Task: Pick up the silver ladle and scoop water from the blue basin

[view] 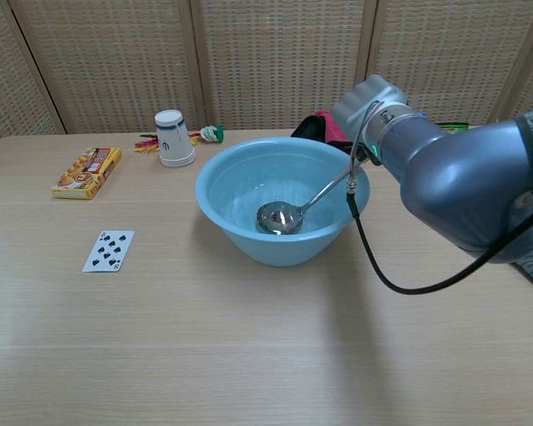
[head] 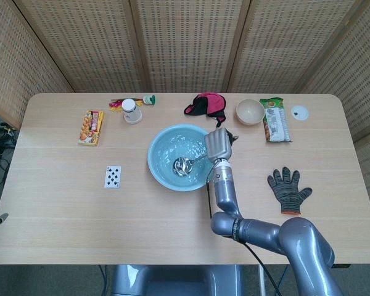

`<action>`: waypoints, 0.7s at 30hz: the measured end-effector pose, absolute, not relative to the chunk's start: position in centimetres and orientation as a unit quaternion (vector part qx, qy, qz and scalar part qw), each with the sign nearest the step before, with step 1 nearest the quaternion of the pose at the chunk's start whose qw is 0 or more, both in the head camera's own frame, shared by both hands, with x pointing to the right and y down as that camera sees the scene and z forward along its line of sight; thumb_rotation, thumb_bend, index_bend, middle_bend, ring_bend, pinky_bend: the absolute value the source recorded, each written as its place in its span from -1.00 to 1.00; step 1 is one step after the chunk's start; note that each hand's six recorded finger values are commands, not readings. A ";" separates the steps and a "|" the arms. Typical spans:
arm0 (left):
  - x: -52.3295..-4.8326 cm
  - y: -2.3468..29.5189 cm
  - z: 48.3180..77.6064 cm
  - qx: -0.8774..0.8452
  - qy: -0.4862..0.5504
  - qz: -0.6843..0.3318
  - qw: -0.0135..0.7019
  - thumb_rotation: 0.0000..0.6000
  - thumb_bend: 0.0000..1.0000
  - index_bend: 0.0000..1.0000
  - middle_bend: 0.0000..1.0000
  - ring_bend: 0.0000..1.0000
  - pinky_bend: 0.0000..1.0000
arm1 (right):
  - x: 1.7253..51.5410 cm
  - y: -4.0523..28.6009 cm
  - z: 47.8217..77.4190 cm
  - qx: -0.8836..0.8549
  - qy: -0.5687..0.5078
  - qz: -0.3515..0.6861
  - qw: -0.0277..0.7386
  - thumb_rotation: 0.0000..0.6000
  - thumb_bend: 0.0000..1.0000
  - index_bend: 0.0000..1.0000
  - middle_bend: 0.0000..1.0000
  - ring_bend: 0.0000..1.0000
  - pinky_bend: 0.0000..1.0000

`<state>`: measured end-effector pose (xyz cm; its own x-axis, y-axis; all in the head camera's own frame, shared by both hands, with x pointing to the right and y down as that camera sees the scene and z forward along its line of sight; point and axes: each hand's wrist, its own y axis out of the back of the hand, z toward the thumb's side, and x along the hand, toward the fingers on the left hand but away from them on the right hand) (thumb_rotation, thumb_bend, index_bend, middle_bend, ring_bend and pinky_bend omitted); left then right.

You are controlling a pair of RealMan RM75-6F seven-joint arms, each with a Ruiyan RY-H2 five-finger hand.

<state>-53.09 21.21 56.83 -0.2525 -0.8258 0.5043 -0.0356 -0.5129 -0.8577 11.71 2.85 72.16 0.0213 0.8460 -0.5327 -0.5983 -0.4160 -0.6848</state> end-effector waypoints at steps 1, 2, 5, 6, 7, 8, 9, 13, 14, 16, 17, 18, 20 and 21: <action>-53.1 21.2 56.8 -0.539 0.400 -0.683 0.289 1.00 -1.00 -1.00 -1.00 -1.00 -1.00 | 11.8 2.9 72.1 -0.493 -0.133 0.693 0.509 1.00 0.87 0.57 1.00 1.00 1.00; -53.1 21.2 56.8 -0.539 0.400 -0.682 0.289 1.00 -1.00 -1.00 -1.00 -1.00 -1.00 | 11.8 3.0 72.0 -0.499 -0.138 0.697 0.496 1.00 0.87 0.57 1.00 1.00 1.00; -53.0 21.2 56.8 -0.540 0.400 -0.682 0.289 1.00 -1.00 -1.00 -1.00 -1.00 -1.00 | 12.0 3.1 71.7 -0.518 -0.151 0.709 0.454 1.00 0.87 0.58 1.00 1.00 1.00; -53.0 21.2 56.8 -0.540 0.400 -0.681 0.289 1.00 -1.00 -1.00 -1.00 -1.00 -1.00 | 12.0 3.1 71.5 -0.523 -0.155 0.712 0.442 1.00 0.87 0.58 1.00 1.00 1.00; -53.0 21.3 56.8 -0.541 0.400 -0.681 0.289 1.00 -1.00 -1.00 -1.00 -1.00 -1.00 | 12.1 2.9 71.0 -0.528 -0.162 0.715 0.428 1.00 0.87 0.58 1.00 1.00 1.00; -53.0 21.3 56.7 -0.541 0.400 -0.681 0.289 1.00 -1.00 -1.00 -1.00 -1.00 -1.00 | 12.1 2.8 70.8 -0.530 -0.164 0.716 0.423 1.00 0.87 0.58 1.00 1.00 1.00; -52.9 21.3 56.7 -0.541 0.400 -0.681 0.289 1.00 -1.00 -1.00 -1.00 -1.00 -1.00 | 12.2 2.7 70.6 -0.532 -0.168 0.717 0.418 1.00 0.87 0.59 1.00 1.00 1.00; -52.8 21.3 56.7 -0.543 0.399 -0.680 0.289 1.00 -1.00 -1.00 -1.00 -1.00 -1.00 | 12.7 2.1 69.4 -0.535 -0.182 0.722 0.399 1.00 0.88 0.62 1.00 1.00 1.00; -52.8 21.3 56.7 -0.544 0.399 -0.679 0.289 1.00 -1.00 -1.00 -1.00 -1.00 -1.00 | 12.7 2.0 69.2 -0.536 -0.184 0.723 0.396 1.00 0.89 0.62 1.00 1.00 1.00; -52.8 21.3 56.7 -0.545 0.399 -0.679 0.289 1.00 -1.00 -1.00 -1.00 -1.00 -1.00 | 12.9 1.7 68.5 -0.534 -0.188 0.723 0.395 1.00 0.89 0.63 1.00 1.00 1.00; -52.8 21.4 56.7 -0.545 0.399 -0.679 0.289 1.00 -1.00 -1.00 -1.00 -1.00 -1.00 | 13.0 1.5 68.2 -0.534 -0.189 0.723 0.395 1.00 0.89 0.63 1.00 1.00 1.00; -52.8 21.4 56.7 -0.545 0.399 -0.679 0.288 1.00 -1.00 -1.00 -1.00 -1.00 -1.00 | 13.1 1.4 67.9 -0.534 -0.191 0.723 0.395 1.00 0.89 0.63 1.00 1.00 1.00; -52.8 21.4 56.8 -0.545 0.398 -0.680 0.287 1.00 -1.00 -1.00 -1.00 -1.00 -1.00 | 13.4 1.0 67.2 -0.532 -0.196 0.724 0.393 1.00 0.89 0.63 1.00 1.00 1.00; -52.8 21.4 56.8 -0.545 0.397 -0.680 0.287 1.00 -1.00 -1.00 -1.00 -1.00 -1.00 | 13.5 0.9 66.9 -0.531 -0.198 0.724 0.393 1.00 0.89 0.63 1.00 1.00 1.00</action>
<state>-52.77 21.37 56.82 -0.2403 -0.8239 0.5133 -0.0432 -0.5191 -0.8536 13.48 0.87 66.85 -0.1270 0.7792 -0.6138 -0.3578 -0.6132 -0.7043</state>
